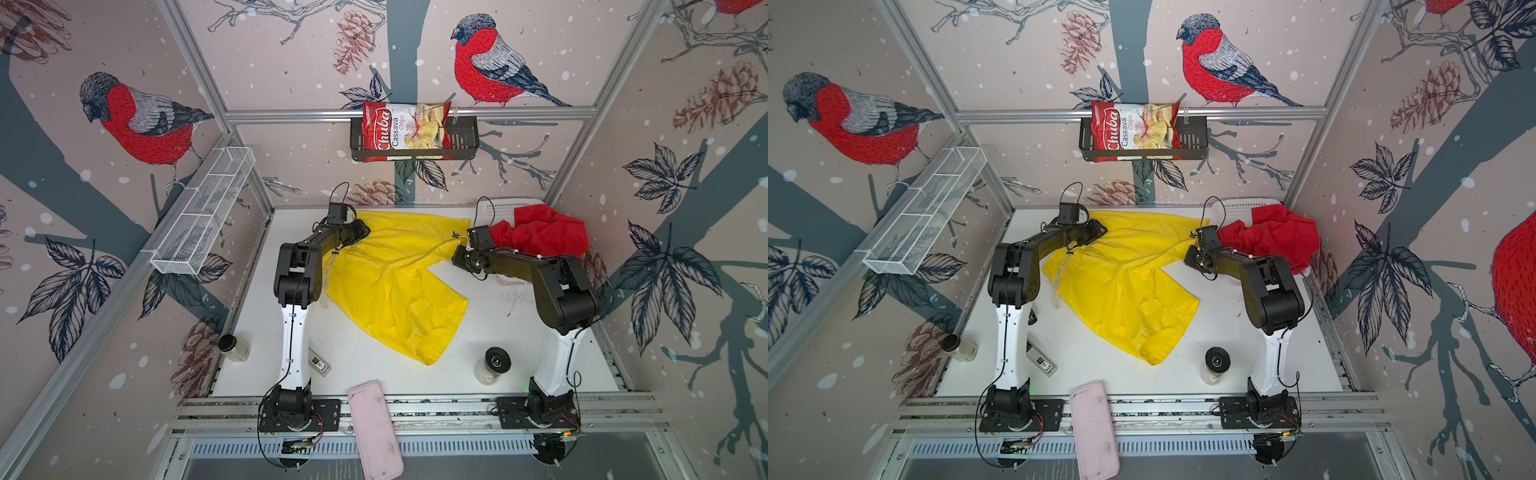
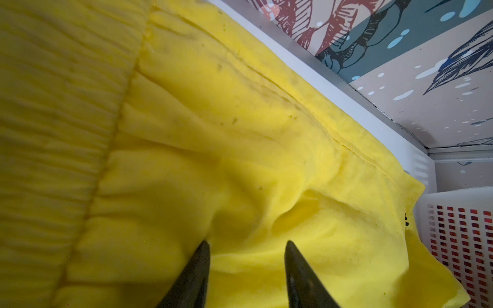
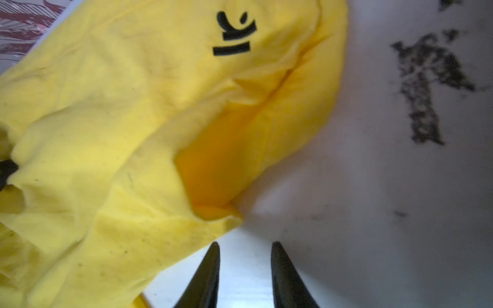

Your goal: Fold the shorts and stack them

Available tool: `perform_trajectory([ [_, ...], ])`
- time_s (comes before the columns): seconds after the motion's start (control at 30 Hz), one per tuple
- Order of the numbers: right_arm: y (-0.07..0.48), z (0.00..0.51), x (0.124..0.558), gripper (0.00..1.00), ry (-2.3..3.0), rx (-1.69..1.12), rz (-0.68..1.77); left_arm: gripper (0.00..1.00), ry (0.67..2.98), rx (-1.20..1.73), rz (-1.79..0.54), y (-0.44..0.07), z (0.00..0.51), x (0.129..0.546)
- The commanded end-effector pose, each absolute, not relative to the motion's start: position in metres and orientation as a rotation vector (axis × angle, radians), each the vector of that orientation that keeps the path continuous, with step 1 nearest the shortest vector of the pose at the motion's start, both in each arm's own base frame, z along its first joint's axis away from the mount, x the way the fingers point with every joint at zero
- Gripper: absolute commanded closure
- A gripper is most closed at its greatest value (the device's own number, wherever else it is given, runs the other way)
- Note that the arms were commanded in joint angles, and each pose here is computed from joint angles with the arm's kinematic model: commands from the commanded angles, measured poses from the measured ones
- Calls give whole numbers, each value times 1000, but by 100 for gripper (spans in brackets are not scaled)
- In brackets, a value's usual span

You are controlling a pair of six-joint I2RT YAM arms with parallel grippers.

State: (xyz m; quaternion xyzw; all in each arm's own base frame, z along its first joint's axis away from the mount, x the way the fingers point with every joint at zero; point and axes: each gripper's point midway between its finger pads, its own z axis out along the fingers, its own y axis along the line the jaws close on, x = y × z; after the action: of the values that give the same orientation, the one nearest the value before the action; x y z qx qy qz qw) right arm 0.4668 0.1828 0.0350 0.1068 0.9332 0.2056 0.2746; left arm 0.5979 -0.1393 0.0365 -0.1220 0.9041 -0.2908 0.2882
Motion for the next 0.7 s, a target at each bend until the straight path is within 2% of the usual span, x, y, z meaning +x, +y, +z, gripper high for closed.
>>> perform_trajectory([
  [0.0, 199, 45, 482, 64, 2463, 270, 651, 54, 2531, -393, -668, -125, 2, 580],
  [0.07, 204, 43, 488, 63, 2458, 274, 676, 54, 2531, -391, -666, -125, 1, 581],
  [0.1, 207, 42, 492, 65, 2454, 276, 687, 54, 2532, -387, -665, -125, 2, 581],
  [0.17, 209, 35, 497, 85, 2470, 292, 692, 54, 2533, -389, -653, -123, 2, 583],
  [0.2, 210, 32, 498, 91, 2482, 301, 693, 54, 2536, -393, -644, -121, 1, 583],
  [0.3, 211, 31, 496, 99, 2491, 303, 697, 58, 2536, -440, -606, -108, -2, 585],
  [0.47, 188, 36, 481, 100, 2537, 306, 616, 60, 2545, -591, -448, -66, -12, 586],
  [0.67, 153, 35, 456, 100, 2590, 347, 550, 63, 2589, -734, -422, -36, -37, 574],
])
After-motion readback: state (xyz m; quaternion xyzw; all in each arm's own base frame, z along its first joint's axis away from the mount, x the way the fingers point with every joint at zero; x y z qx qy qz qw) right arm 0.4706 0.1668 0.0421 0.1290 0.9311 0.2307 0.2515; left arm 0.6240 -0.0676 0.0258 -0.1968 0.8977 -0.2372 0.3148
